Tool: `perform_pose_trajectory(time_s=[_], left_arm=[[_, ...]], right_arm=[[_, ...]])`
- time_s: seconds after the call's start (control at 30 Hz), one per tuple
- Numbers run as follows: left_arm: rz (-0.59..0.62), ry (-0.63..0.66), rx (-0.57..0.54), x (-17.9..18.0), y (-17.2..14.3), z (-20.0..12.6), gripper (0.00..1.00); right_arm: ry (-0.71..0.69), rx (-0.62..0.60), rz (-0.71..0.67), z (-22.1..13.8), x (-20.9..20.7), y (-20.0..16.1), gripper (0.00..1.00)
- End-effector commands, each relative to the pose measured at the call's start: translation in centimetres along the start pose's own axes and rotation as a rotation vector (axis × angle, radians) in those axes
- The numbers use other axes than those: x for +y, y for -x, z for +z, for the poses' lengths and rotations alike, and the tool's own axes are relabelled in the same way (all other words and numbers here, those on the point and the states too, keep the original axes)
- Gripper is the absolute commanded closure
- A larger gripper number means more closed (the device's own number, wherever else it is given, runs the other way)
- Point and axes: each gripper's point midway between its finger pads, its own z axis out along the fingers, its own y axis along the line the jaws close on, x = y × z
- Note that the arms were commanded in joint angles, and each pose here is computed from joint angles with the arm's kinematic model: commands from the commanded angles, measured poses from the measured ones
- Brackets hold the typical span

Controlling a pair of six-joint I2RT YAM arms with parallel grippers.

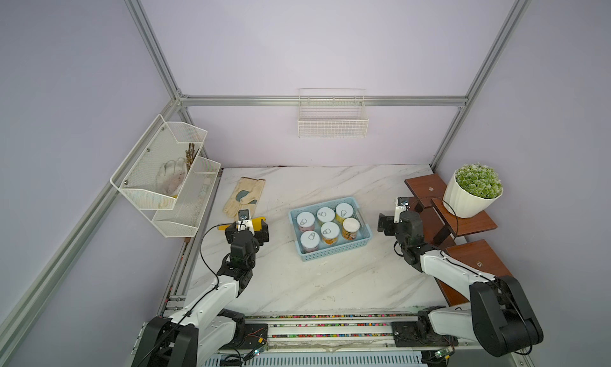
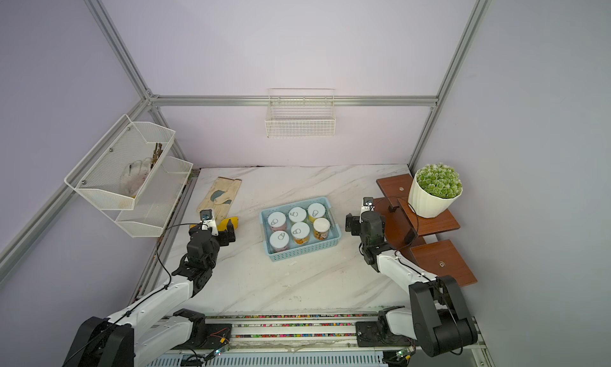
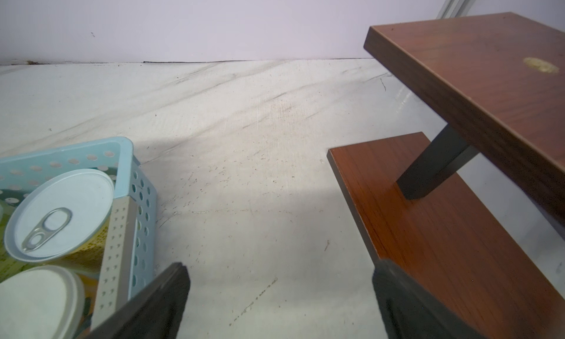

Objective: Put the canned food in the basket
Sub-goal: Reset both arms

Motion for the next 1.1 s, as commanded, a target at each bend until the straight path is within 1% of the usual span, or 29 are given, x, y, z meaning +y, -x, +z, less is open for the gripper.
perform_pose_trajectory(time_s=[0.0,0.07,0.2,0.3,0.47,0.53,0.67,0.73,0.93,1.0,1.07], left_arm=[[0.012,0.081,-0.094,2.0,1.9,0.5,0.00],[0.018,0.079,-0.075,2.2,0.9,1.1,0.00],[0.048,0.015,-0.062,1.3,-0.4,2.5,0.00],[0.068,-0.007,-0.076,0.8,-0.4,3.4,0.00],[0.020,-0.042,-0.109,1.2,0.0,4.6,0.00],[0.003,-0.054,-0.096,1.2,-0.9,5.5,0.00],[0.010,-0.058,-0.063,0.8,-2.5,7.0,0.00],[0.009,-0.053,-0.070,0.9,-2.6,7.1,0.00],[0.008,-0.050,-0.018,0.9,-2.9,7.8,0.00],[0.006,-0.049,-0.019,1.0,-2.9,7.8,0.00],[0.006,-0.048,-0.019,1.0,-2.9,7.8,0.00]], right_arm=[[0.028,-0.119,-0.028,0.4,-0.1,1.5,0.00],[0.029,-0.128,-0.030,0.7,-0.4,0.9,0.01],[0.027,-0.157,-0.020,0.9,-1.0,0.4,0.00],[0.047,-0.169,-0.024,0.9,-1.0,0.8,0.01],[0.081,-0.217,-0.014,0.6,-0.9,1.4,0.01],[0.078,-0.227,-0.005,0.6,-1.1,1.5,0.00],[0.069,-0.261,0.025,0.6,-1.7,1.7,0.01],[0.059,-0.274,0.037,0.8,-2.0,1.5,0.00],[0.041,-0.295,0.052,1.0,-2.4,0.5,0.00],[0.038,-0.317,0.061,0.9,-2.5,0.1,0.00],[0.026,-0.296,0.063,1.2,-2.7,0.0,0.00]])
